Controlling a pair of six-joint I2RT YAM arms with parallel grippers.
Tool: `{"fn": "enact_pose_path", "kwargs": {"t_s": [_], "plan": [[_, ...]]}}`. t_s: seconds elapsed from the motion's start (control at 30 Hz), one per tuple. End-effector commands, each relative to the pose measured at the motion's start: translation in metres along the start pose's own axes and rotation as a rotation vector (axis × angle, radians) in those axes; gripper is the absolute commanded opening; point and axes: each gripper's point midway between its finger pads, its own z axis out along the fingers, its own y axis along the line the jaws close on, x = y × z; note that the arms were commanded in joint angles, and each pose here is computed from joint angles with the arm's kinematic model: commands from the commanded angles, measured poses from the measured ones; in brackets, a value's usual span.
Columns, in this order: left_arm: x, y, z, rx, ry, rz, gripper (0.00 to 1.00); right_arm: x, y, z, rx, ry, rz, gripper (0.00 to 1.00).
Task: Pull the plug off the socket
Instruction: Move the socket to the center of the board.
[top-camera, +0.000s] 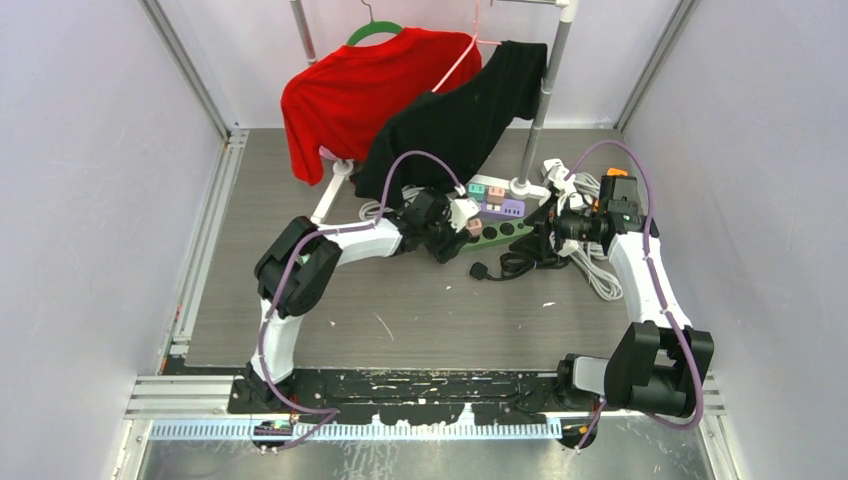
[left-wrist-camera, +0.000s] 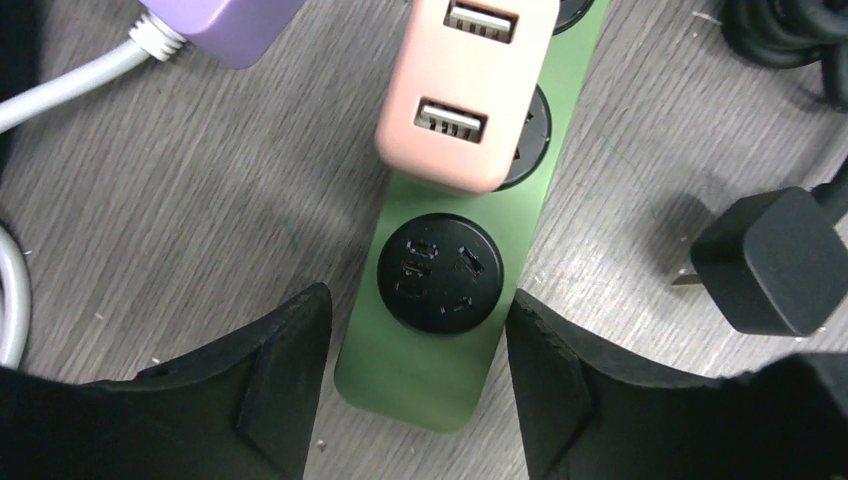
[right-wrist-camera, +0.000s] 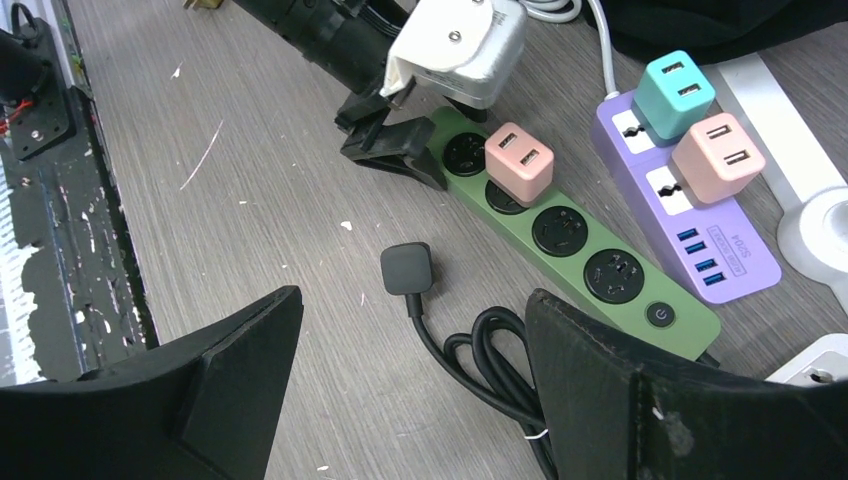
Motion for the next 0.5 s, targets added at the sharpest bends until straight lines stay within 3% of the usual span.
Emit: {"fn": "enact_pose_path", "kwargs": {"t_s": [0.0, 0.1, 0.23, 0.47], "plan": [[-0.010, 0.002, 0.007, 0.010, 0.008, 0.024, 0.61, -0.002, 0.003, 0.001, -0.021, -0.012, -0.014, 0.86], [-0.009, 0.001, 0.008, 0.010, 0.008, 0.017, 0.55, -0.002, 0.005, 0.002, -0.034, -0.017, -0.008, 0.86], [-0.012, -0.002, -0.002, 0.015, -0.013, 0.015, 0.28, -0.001, 0.006, 0.002, -0.038, -0.014, -0.007, 0.86], [-0.007, -0.020, -0.049, 0.008, -0.076, 0.013, 0.11, -0.001, 0.009, 0.002, -0.055, -0.014, -0.014, 0.86]]}}
